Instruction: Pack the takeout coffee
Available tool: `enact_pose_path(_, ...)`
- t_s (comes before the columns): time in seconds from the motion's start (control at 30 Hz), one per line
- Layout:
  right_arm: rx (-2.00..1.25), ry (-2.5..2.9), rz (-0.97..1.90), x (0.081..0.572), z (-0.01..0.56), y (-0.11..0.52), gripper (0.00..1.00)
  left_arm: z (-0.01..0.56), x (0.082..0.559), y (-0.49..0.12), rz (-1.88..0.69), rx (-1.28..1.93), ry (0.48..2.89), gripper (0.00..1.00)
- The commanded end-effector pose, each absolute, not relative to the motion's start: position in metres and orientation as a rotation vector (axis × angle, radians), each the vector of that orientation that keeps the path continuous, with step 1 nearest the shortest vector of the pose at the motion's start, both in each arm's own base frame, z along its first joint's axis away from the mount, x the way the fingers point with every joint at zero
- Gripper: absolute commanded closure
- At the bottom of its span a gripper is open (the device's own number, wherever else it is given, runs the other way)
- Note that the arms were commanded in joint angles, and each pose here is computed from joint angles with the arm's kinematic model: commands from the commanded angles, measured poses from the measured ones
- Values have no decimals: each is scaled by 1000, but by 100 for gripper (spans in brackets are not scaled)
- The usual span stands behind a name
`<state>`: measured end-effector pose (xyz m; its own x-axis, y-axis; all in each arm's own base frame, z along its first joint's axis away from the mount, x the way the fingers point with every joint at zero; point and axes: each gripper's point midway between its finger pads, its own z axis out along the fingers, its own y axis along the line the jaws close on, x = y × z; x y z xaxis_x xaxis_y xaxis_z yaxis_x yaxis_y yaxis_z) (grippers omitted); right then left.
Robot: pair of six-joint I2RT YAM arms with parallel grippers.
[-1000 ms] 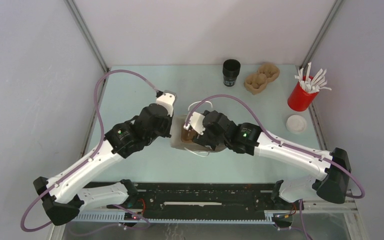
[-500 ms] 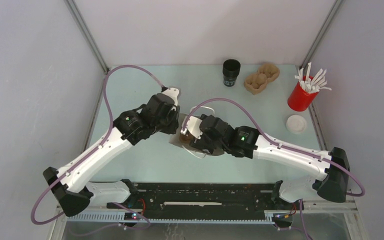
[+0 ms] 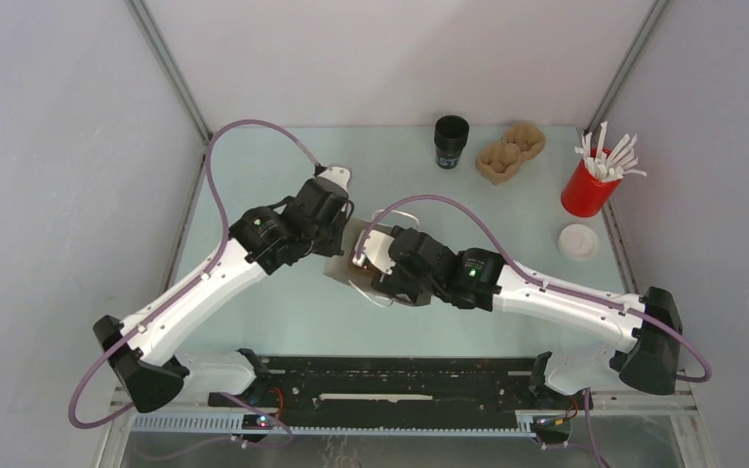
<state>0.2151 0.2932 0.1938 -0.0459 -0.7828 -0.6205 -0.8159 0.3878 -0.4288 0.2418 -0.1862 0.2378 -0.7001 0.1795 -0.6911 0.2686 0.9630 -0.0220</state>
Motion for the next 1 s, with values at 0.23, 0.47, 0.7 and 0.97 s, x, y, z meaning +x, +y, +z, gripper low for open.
enact_pose_path(0.23, -1379, 1745, 5, 231, 217, 293, 48, 317, 272, -185, -208, 243, 2005, 100)
enact_pose_path(0.47, -1269, 1745, 45, 259, 230, 295, 48, 322, 273, -197, -227, 317, 1968, 100)
enact_pose_path(0.7, -1219, 1677, 98, 278, 231, 303, 48, 313, 269, -202, -218, 370, 1975, 100)
enact_pose_path(0.97, -1217, 1639, 126, 286, 228, 314, 48, 278, 262, -196, -181, 401, 2032, 100)
